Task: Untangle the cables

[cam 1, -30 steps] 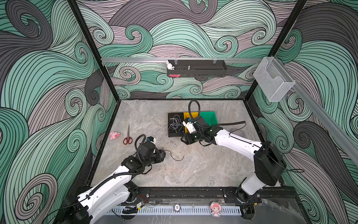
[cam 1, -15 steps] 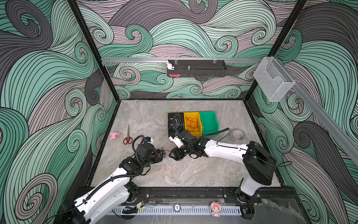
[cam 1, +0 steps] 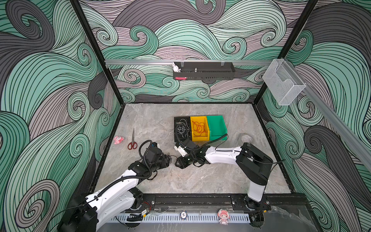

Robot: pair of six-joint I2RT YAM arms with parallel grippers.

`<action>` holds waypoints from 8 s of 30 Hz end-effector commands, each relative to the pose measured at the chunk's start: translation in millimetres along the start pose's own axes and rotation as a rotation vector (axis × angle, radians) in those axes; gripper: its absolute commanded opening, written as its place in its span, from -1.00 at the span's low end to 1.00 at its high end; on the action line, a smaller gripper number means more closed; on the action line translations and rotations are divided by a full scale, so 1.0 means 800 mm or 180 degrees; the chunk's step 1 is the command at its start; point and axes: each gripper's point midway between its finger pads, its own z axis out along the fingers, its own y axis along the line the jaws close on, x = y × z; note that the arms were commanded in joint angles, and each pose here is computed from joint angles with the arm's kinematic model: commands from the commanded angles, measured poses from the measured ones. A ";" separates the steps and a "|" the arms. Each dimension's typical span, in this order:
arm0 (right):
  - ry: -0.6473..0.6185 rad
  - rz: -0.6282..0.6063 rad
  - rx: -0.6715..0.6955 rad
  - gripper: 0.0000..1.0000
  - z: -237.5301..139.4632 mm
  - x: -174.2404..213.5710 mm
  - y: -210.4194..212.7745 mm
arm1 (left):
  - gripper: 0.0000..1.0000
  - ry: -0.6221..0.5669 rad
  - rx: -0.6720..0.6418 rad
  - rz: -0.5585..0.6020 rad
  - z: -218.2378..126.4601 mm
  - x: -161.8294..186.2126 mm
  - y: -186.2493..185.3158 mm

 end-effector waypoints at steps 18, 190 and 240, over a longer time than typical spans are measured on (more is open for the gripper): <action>-0.0270 0.0066 0.0441 -0.89 -0.054 -0.005 -0.028 | -0.67 0.0095 -0.0165 -0.0123 0.028 0.010 0.026; -0.0562 0.0123 0.0000 -0.23 -0.079 -0.023 -0.086 | -0.06 0.0443 0.0739 0.0567 0.066 0.000 -0.116; -0.0424 0.0235 0.0043 -1.00 -0.074 0.006 -0.088 | -1.00 0.0020 0.0426 0.0289 0.015 -0.025 -0.080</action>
